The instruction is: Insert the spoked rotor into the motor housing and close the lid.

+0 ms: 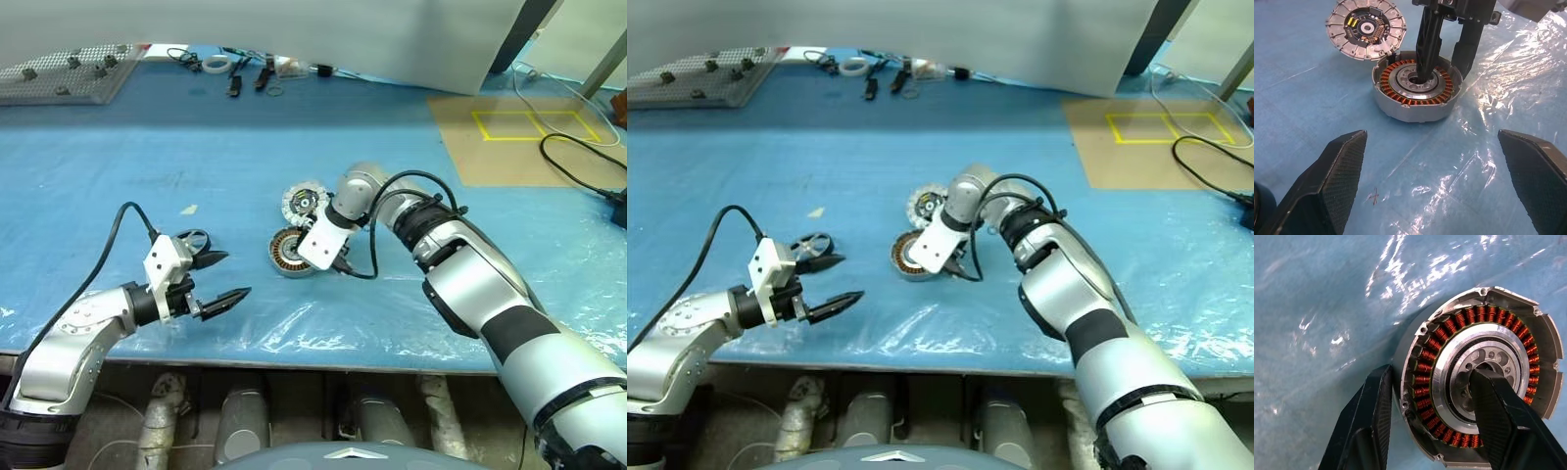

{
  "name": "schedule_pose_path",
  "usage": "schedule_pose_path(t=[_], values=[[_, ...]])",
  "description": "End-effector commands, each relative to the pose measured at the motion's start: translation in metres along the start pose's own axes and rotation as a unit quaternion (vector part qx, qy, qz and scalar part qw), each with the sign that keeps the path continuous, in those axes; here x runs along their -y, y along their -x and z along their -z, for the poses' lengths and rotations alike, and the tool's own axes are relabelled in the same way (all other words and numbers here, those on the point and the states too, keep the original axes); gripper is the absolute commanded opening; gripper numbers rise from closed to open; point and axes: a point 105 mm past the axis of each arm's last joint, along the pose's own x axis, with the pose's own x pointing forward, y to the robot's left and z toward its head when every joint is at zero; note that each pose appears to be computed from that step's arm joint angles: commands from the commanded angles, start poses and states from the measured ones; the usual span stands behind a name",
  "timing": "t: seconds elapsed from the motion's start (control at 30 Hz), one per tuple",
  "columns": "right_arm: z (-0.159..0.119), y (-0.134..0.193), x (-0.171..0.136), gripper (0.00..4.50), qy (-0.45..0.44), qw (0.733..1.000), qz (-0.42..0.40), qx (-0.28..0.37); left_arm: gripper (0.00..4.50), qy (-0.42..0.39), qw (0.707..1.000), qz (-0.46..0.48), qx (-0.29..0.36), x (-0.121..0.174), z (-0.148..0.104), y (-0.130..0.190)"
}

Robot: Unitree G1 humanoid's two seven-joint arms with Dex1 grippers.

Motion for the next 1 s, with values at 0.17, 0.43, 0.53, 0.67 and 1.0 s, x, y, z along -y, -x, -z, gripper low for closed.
schedule_pose_path(t=[0.17, 0.43, 0.53, 0.67, 1.0], values=[[-0.005, -0.004, -0.004, 2.01, 0.082, 0.996, -0.016, -0.015, 4.50, -0.025, 1.000, 0.007, 0.005, -0.003, -0.007, -0.003], [-0.008, -0.003, -0.010, 2.01, 0.118, 0.992, -0.044, -0.011, 4.50, -0.024, 1.000, 0.003, 0.007, -0.003, -0.007, -0.004], [-0.011, 0.001, -0.007, 2.01, 0.118, 0.992, -0.043, -0.002, 4.50, -0.022, 1.000, 0.001, 0.010, -0.001, -0.006, -0.006], [-0.009, 0.002, -0.008, 2.01, 0.114, 0.992, -0.052, -0.005, 4.50, -0.019, 1.000, -0.001, 0.013, -0.001, -0.006, -0.008], [-0.016, -0.005, -0.009, 2.01, 0.096, 0.994, -0.049, 0.025, 4.50, -0.013, 1.000, -0.008, 0.015, 0.000, -0.003, -0.010]])
